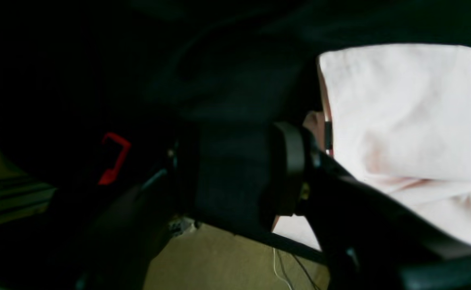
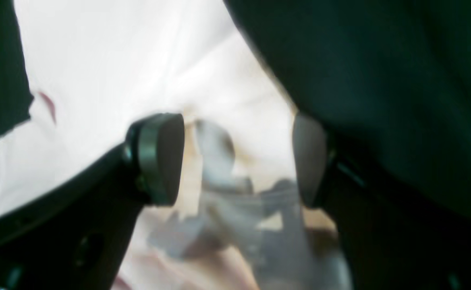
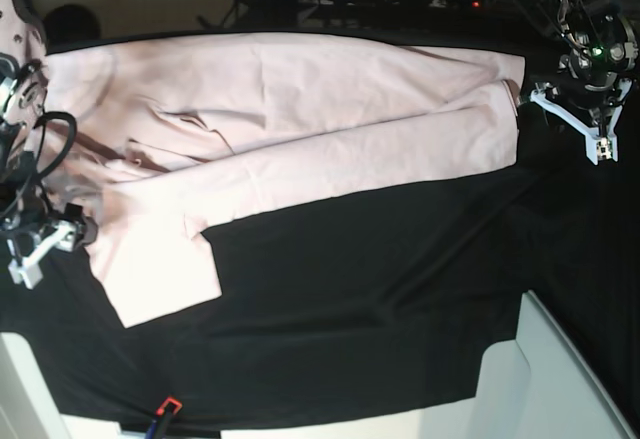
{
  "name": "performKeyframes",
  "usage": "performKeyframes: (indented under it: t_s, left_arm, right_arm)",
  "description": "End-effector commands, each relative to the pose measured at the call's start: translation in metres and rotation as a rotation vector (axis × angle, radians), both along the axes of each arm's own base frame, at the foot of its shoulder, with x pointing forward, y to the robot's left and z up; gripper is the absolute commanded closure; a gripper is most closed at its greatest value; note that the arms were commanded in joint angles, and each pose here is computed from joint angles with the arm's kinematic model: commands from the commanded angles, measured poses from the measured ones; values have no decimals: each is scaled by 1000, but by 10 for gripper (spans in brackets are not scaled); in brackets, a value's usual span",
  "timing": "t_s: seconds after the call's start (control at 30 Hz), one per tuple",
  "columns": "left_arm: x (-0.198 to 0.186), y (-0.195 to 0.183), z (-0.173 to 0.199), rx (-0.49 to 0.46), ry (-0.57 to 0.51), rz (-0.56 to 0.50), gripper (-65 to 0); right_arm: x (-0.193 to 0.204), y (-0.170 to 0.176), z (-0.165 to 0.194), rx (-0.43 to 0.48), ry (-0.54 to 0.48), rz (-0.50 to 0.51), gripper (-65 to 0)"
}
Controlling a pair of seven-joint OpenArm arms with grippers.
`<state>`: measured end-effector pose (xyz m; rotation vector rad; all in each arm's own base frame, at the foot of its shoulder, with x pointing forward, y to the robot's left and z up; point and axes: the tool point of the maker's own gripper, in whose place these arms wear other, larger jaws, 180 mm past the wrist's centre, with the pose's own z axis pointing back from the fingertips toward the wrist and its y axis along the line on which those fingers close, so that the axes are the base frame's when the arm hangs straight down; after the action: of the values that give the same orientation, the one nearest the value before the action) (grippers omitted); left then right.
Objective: Fold the T-shirt properly
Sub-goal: 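Lift the pinched edges and fold them toward the collar with both grippers, then release the fold and move both grippers to the shirt's hem corners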
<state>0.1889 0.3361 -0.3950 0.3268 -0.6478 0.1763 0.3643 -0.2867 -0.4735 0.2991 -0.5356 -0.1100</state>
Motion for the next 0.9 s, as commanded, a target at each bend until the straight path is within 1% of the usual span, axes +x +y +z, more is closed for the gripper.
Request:
performKeyframes:
  t_s: [0.0, 0.07, 0.17, 0.3, 0.37, 0.47, 0.87]
  left_arm:
    - [7, 5, 11, 27, -36, -7, -284]
    - [7, 5, 11, 27, -36, -7, -284]
    - [7, 5, 11, 27, -36, -7, -284]
    - [9, 5, 12, 27, -39, -7, -284]
    - [9, 5, 12, 27, -41, -7, -284]
    - [10, 5, 13, 27, -44, -7, -284]
    - [7, 5, 11, 26, -35, -7, -282]
  right_arm:
    - [21, -20, 23, -18, -80, -27, -392]
    - [27, -20, 24, 3, -106, -46, -393]
    - [28, -33, 27, 8, -127, -79, -395]
    - [22, -53, 31, -13, -129, -104, -395]
    - [18, -54, 27, -16, -118, -102, -395]
    - [2, -49, 12, -4, -78, -102, -395]
    - [-13, -37, -5, 14, -36, -93, -387]
